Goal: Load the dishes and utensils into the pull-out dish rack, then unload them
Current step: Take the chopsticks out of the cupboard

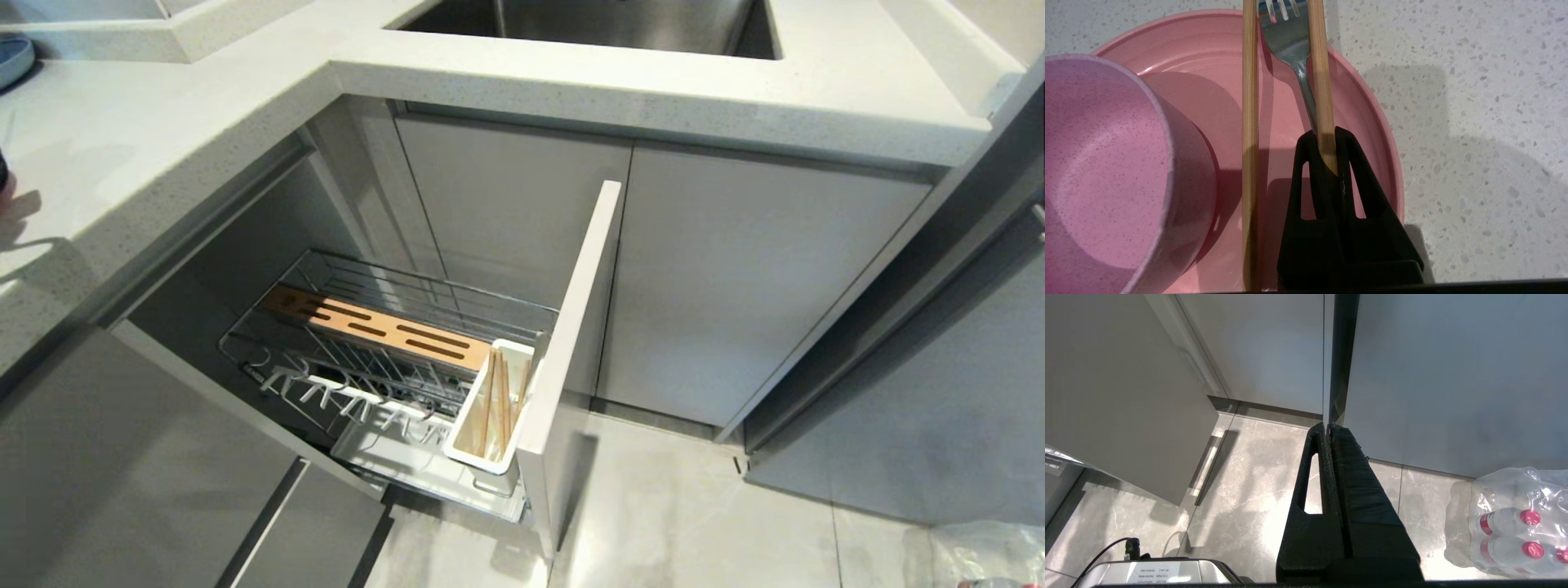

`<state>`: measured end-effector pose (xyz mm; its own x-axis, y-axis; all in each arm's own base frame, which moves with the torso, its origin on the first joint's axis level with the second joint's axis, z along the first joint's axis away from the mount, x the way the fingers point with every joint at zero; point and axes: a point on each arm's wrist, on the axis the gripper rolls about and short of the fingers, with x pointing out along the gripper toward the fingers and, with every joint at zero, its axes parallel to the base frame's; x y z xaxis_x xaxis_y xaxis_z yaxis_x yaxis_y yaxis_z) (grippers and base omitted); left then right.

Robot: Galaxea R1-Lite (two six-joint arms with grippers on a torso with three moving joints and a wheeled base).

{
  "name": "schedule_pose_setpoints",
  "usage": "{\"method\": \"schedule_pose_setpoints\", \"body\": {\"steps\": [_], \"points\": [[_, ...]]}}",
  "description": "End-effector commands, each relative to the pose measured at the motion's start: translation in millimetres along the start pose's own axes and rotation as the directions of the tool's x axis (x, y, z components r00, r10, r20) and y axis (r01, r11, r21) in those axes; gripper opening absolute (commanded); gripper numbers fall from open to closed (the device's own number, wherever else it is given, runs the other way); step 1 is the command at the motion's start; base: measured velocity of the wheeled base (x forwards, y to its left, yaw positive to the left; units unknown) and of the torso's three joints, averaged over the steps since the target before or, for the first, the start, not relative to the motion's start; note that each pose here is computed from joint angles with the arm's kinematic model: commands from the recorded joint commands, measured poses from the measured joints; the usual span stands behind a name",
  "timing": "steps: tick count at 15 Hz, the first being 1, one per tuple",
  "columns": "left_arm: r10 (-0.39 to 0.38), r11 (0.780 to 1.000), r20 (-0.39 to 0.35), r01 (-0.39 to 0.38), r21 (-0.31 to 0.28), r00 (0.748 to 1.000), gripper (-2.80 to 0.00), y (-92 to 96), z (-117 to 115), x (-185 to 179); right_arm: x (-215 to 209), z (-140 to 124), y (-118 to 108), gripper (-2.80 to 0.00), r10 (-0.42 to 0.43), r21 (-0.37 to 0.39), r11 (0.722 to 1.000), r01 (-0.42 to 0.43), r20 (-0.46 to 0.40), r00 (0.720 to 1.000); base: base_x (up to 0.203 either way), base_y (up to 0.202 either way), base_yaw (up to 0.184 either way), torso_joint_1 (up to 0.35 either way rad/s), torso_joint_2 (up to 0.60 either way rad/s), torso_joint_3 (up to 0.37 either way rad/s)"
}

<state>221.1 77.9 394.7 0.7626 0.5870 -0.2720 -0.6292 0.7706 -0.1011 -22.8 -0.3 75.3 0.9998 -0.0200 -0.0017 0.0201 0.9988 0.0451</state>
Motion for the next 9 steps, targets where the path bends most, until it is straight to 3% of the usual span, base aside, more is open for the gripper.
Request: {"method": "schedule_pose_setpoints", "body": {"steps": [1,9], "points": [[0.012,1.0,-0.021,-0.012,0.007,1.0,-2.8,0.1,-2.1,2.3,0.1,-0.4,0.0,-2.8,0.0,0.0,1.0,0.0,-0.001,1.0,0.0,0.0,0.0,0.0,0.0,0.0],[0.027,1.0,-0.023,-0.027,0.016,0.999,-2.8,0.9,-2.6,1.2,0.1,-0.4,0.0,-2.8,0.0,0.0,1.0,0.0,-0.001,1.0,0.0,0.0,0.0,0.0,0.0,0.0]]}}
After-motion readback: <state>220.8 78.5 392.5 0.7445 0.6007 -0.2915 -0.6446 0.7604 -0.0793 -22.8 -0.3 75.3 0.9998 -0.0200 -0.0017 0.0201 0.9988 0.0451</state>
